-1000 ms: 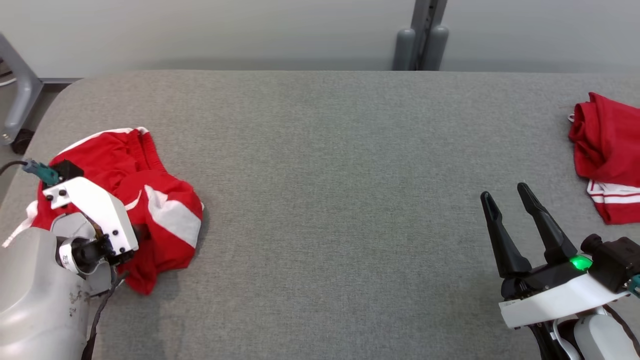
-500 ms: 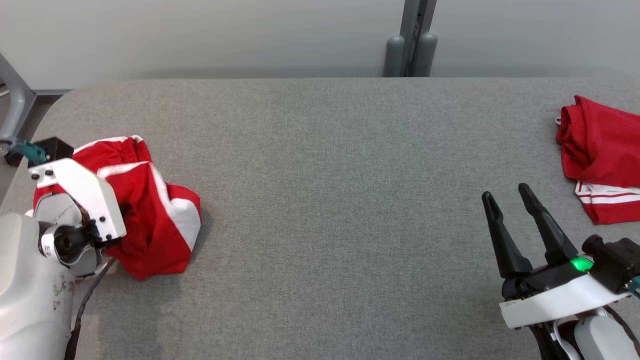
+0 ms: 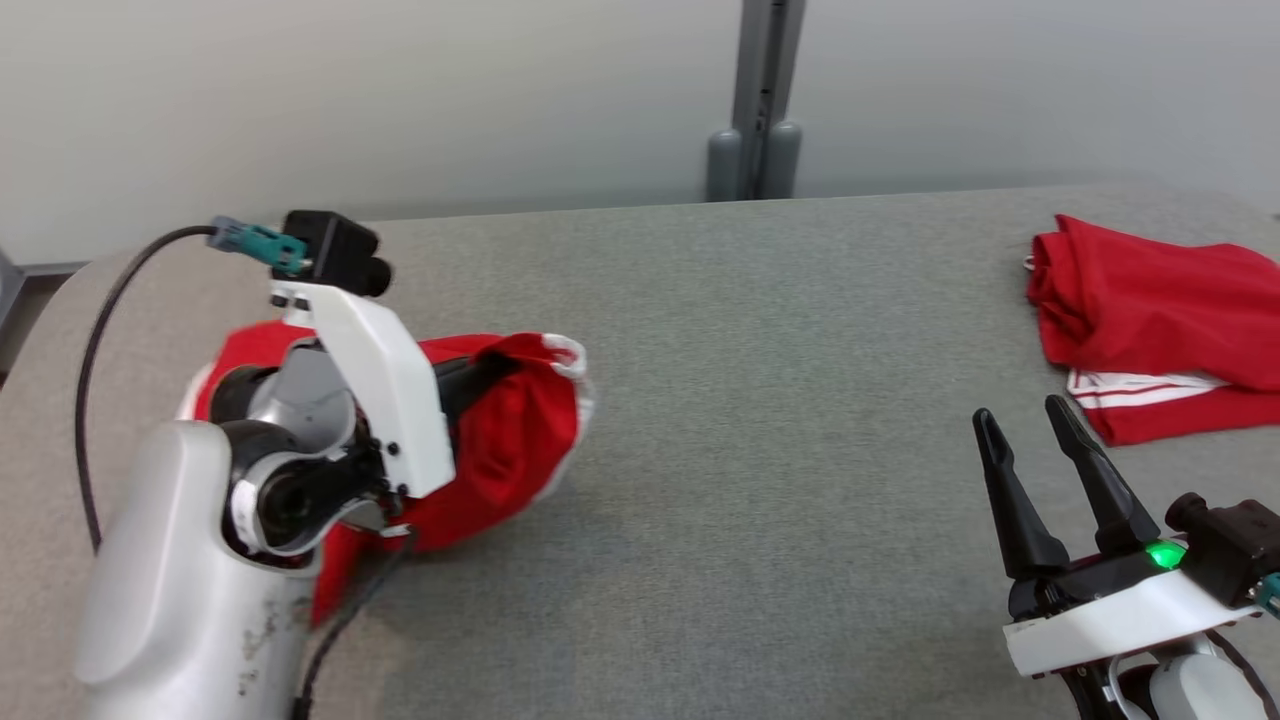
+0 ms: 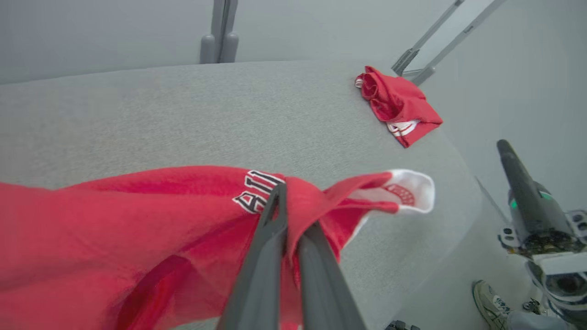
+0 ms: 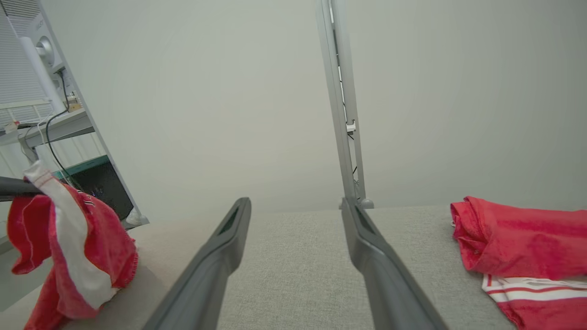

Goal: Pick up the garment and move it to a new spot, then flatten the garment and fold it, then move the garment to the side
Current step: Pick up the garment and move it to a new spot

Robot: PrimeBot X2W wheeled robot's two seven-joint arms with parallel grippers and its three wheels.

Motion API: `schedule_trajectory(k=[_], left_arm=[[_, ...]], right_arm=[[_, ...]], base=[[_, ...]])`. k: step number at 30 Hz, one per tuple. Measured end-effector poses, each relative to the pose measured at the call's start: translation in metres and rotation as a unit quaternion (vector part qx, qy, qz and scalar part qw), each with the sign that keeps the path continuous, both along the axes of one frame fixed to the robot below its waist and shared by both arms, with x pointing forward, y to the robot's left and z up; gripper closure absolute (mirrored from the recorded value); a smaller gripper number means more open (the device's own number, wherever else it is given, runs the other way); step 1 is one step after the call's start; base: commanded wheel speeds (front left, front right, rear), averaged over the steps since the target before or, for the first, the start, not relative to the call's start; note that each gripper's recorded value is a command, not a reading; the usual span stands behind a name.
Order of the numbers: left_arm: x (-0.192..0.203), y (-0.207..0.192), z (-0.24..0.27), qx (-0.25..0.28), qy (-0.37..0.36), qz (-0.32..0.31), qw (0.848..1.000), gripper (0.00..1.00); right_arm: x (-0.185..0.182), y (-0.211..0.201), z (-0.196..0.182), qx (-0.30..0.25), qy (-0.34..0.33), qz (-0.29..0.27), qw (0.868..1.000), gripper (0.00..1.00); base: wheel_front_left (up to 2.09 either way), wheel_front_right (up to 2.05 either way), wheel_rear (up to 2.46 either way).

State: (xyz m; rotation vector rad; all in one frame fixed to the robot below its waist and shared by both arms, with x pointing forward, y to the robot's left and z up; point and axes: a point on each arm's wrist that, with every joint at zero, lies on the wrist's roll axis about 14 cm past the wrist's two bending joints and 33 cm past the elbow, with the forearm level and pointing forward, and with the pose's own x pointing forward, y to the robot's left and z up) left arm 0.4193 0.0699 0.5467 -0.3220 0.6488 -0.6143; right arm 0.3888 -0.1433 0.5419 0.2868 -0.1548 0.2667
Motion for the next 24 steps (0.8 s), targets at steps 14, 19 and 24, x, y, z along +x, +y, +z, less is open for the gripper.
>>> schedule_trajectory(k=[14,19,24], left_arm=[[0.012,-0.144,0.004,-0.039,-0.036,-0.100,0.994,1.00],[0.016,-0.205,0.006,-0.074,-0.050,-0.143,0.986,1.00],[0.011,-0.246,-0.016,-0.078,-0.048,-0.182,0.979,1.00]], right_arm=[[-0.027,-0.077,0.013,0.002,-0.014,-0.119,0.993,0.00],[-0.038,-0.100,0.015,0.007,-0.013,-0.160,0.987,0.00],[-0.040,-0.113,0.008,0.007,-0.001,-0.185,0.983,0.00]], base=[[0.00,0.00,0.00],[0.00,0.00,0.00],[0.00,0.00,0.00]])
